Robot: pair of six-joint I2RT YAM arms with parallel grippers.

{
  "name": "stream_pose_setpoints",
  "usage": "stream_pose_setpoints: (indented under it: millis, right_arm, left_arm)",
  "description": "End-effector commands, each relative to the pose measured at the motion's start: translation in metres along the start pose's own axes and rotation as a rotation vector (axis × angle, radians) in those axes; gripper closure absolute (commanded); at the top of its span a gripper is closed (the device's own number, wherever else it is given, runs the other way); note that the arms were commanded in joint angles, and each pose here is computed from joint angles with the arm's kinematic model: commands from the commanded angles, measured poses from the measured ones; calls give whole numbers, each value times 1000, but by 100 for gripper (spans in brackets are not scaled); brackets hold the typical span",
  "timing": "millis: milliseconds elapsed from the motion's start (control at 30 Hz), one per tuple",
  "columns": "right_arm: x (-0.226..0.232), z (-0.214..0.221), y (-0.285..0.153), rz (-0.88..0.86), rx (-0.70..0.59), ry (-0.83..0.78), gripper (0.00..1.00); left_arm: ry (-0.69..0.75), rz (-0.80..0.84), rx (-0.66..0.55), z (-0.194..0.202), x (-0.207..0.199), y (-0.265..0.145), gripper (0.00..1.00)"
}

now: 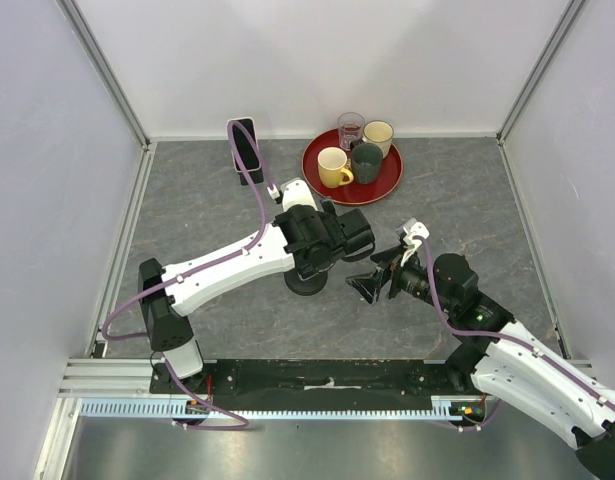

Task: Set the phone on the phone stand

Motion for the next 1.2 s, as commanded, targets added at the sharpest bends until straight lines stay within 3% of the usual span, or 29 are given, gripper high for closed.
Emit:
stream_pose_setpoints:
  millis: [0,267,367,500,633,767,800,900,1033,1100,1133,1167]
  right_arm:
    - [0,-5,-2,4,-26,-1,2]
    - [-1,-3,-1,6,-22,0,2]
    - [-1,-3,-1,6,-22,3,2]
    - [-2,-3,0,9,-20,4,2]
    - [-3,-3,-2,15,-24,4,2]
    - [-4,-1,0,19,-15,7,2]
    - [-4,-1,0,19,-16,7,2]
    - [-6,-1,1,25,-17,8,2]
    - [-7,1,0,30,-18,9,2]
    - [-9,3,0,36,-17,10,2]
    - [-10,4,0,43,-18,11,2]
    - [-11,5,0,45,-16,10,2]
  left_arm:
    - [32,-107,-79,-12,27,1,0]
    - [131,-138,-138,-15,36,8,1]
    - [163,-155,-161,-15,38,12,4]
    - [185,-177,-175,-12,39,19,18]
    - [174,-187,-154,-4,40,22,20]
    - [178,-183,-184,-6,40,25,42]
    - [177,-176,-202,-10,39,24,60]
    - [184,-160,-238,-16,39,24,98]
    - [212,-116,-299,-30,39,21,98]
    - [306,-112,-339,-36,45,21,98]
    - [213,-15,-376,-49,28,12,98]
    - [346,20,-372,-53,28,9,98]
Point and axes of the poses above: each gripper's point midway between its finger pads, its own y axis out along the fingers, its own x axis along the line the jaws close on, z = x × y, the point moved 2 cm from there along -y, back along the fingers, and after that the axes turned 6 degrees about y, right-handed, at the moved point
